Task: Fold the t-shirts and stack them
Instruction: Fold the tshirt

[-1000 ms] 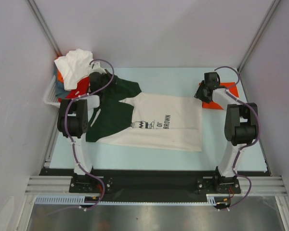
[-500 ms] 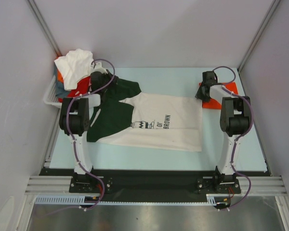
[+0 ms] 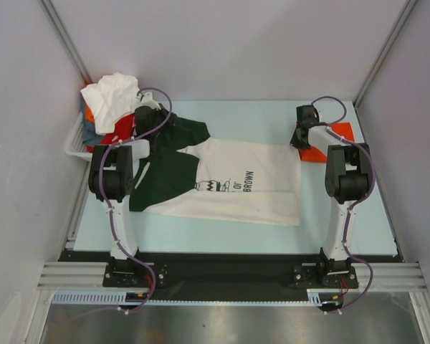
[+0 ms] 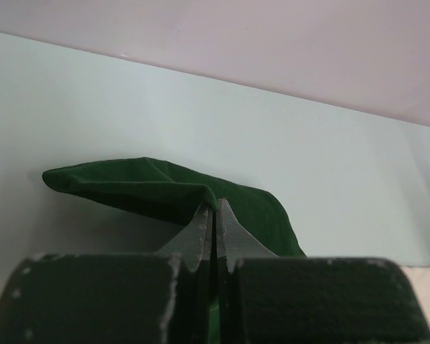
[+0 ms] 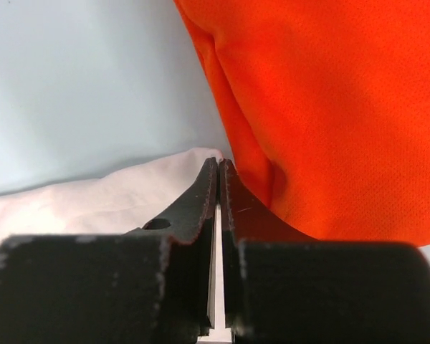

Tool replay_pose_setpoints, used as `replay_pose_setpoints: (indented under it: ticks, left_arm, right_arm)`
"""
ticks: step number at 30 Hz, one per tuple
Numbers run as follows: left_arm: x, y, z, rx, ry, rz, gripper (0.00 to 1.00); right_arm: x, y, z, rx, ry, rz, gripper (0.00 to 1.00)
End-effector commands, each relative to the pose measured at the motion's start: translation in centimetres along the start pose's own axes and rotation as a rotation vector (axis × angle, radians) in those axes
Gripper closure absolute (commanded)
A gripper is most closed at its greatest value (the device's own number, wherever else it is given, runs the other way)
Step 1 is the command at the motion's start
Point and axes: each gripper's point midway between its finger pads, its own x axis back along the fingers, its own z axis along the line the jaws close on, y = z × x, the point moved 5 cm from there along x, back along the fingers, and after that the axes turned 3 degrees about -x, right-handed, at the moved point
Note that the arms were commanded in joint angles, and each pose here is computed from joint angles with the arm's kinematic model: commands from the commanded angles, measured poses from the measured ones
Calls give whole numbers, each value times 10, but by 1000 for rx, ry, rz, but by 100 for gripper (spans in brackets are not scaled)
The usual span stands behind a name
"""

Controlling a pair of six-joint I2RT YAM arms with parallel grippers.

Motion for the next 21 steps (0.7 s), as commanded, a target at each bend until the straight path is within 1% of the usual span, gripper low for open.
replay_pose_setpoints:
  ticks: [1,6,8,11,12,14,19,21]
  left_arm:
    - [-1,20,-6,-48,-39,-43,100]
    - [2,18,-6,-54,-42,-35,100]
    - [4,16,-5,-60,-40,-34,100]
    - [9,17,-7,-72,-46,-43,100]
    - [11,20,-9,-75,-51,-52,100]
    - [15,19,-10,-83,-55,-62,100]
    - [27,26,-15,-112,-71,-93,100]
    - [30,28,-17,-120,-73,-103,100]
  right_arm:
    - [16,13,11,37,-8,-63,100]
    - [27,6,17,32,25,-62,100]
    - [31,-3,17,26,42,-49,100]
    - [44,-8,14,-3,91,-39,100]
    - [54,-4,14,-12,113,-51,100]
    - [58,-11,5,-33,128,-31,100]
    - [88,-8,-7,-84,191,-60,100]
    - [91,-12,-15,-106,203,-46,100]
